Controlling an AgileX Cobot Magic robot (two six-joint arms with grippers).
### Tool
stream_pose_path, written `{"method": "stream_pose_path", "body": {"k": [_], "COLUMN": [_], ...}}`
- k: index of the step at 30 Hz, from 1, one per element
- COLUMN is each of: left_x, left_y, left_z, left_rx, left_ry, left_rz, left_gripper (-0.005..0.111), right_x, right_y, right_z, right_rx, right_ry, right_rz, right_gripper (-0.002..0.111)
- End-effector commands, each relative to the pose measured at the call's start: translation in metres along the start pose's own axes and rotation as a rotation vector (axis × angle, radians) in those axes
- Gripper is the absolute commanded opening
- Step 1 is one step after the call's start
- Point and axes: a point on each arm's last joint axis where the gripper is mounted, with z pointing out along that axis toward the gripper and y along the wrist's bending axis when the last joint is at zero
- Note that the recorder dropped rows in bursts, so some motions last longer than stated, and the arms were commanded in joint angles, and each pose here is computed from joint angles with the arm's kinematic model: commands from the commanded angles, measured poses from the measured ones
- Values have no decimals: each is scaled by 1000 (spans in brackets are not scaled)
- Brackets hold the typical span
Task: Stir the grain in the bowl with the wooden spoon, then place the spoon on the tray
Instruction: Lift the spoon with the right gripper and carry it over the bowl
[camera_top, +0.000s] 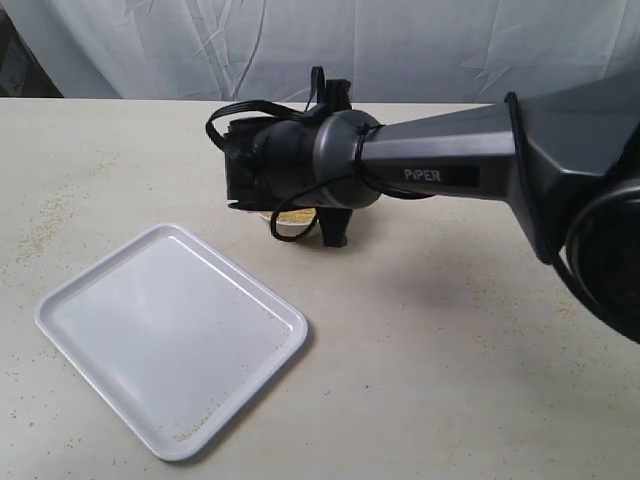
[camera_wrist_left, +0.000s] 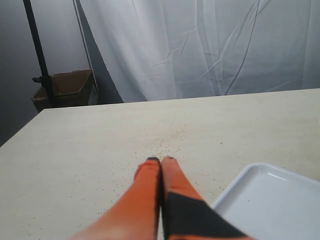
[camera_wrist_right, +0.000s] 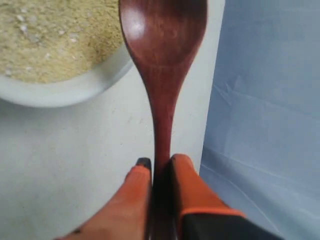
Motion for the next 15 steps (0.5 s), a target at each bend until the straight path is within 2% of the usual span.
{"method": "stream_pose_path", "body": {"k": [1,9,15], "left_x": [0,0,0], "left_y": [0,0,0], "left_z": [0,0,0], "left_rx": [2,2,2], "left_ry": [-8,-8,-8], "left_rz": [3,3,3], "left_gripper": [0,0,0], "right_x": [2,-5,-10], "right_y": [-8,15,20], "right_z": [2,31,23], "right_rx": [24,-37,-54], "right_ry": [-9,21,0], "right_rz": [4,-28,-23], "right_gripper": [0,0,0]}}
